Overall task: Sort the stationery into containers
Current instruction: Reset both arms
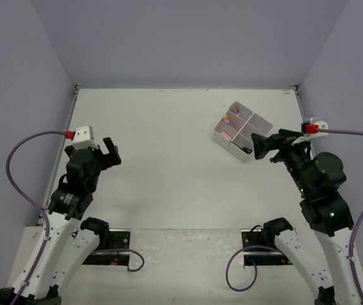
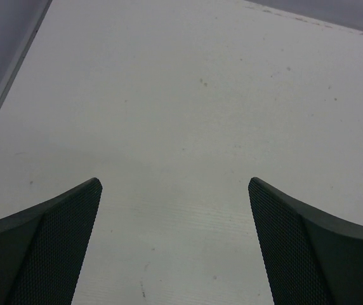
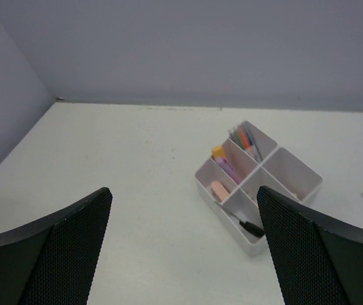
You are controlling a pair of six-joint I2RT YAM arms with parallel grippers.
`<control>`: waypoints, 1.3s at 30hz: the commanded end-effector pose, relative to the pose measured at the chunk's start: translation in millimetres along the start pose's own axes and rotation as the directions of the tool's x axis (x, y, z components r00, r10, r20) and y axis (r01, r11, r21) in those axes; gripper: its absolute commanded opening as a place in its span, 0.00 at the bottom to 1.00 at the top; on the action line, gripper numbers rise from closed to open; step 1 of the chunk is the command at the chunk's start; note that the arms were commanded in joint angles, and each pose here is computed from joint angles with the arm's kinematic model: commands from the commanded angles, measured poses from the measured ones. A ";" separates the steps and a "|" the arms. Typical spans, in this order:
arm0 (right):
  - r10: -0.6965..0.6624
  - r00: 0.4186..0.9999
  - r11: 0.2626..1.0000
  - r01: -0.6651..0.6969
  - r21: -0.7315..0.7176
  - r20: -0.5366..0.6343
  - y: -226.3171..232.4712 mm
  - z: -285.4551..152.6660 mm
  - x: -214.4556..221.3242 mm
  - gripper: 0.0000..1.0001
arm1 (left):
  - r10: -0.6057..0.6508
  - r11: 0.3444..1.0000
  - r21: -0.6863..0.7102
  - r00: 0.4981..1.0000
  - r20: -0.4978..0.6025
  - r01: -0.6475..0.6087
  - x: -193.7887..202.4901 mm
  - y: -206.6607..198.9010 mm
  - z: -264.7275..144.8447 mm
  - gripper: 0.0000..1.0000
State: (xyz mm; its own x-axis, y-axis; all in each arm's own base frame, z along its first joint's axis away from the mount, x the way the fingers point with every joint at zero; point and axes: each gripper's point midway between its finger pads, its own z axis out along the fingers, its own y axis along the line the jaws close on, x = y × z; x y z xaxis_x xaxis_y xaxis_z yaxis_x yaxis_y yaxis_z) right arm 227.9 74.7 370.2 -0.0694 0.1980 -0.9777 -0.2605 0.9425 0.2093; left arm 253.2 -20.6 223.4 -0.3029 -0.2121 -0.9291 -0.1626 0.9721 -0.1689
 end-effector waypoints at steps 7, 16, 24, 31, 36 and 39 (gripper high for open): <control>-0.020 0.997 0.955 -0.001 0.298 0.069 -64.2 -68.5 31.4 0.99 | -0.004 1.000 0.010 1.000 0.025 0.004 -11.0 -2.5 0.2 1.00; -0.007 0.998 0.972 -0.007 0.237 0.058 -56.7 -61.7 51.0 0.99 | -0.009 0.999 0.031 0.999 0.049 0.008 -12.5 -3.4 -4.9 1.00; -0.010 0.999 0.971 -0.001 0.241 0.047 -57.2 -61.5 51.4 0.99 | -0.011 0.999 0.039 0.998 0.058 0.008 -13.1 -3.2 -7.5 1.00; 0.006 1.000 0.975 -0.011 0.220 0.023 -53.0 -57.0 56.5 0.99 | -0.022 0.999 0.038 0.997 0.072 0.019 -15.0 -1.8 -11.3 1.00; 0.011 0.999 0.978 -0.017 0.207 0.030 -50.3 -56.5 54.8 0.99 | -0.034 0.999 0.026 0.995 0.090 0.032 -17.2 1.2 -14.8 1.00; 0.023 1.000 0.978 -0.027 0.207 0.020 -49.9 -54.0 58.2 0.99 | -0.036 0.999 0.029 0.995 0.091 0.033 -16.9 0.8 -15.4 1.00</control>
State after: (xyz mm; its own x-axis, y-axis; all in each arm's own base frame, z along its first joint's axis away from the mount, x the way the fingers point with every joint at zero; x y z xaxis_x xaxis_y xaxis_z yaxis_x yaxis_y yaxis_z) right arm 179.7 19.5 299.5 -0.0591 0.1990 -0.9782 -0.0404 0.9786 0.2015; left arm 243.9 -20.5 240.9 -0.2345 -0.2314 -0.9442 -0.1336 0.9697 -0.2045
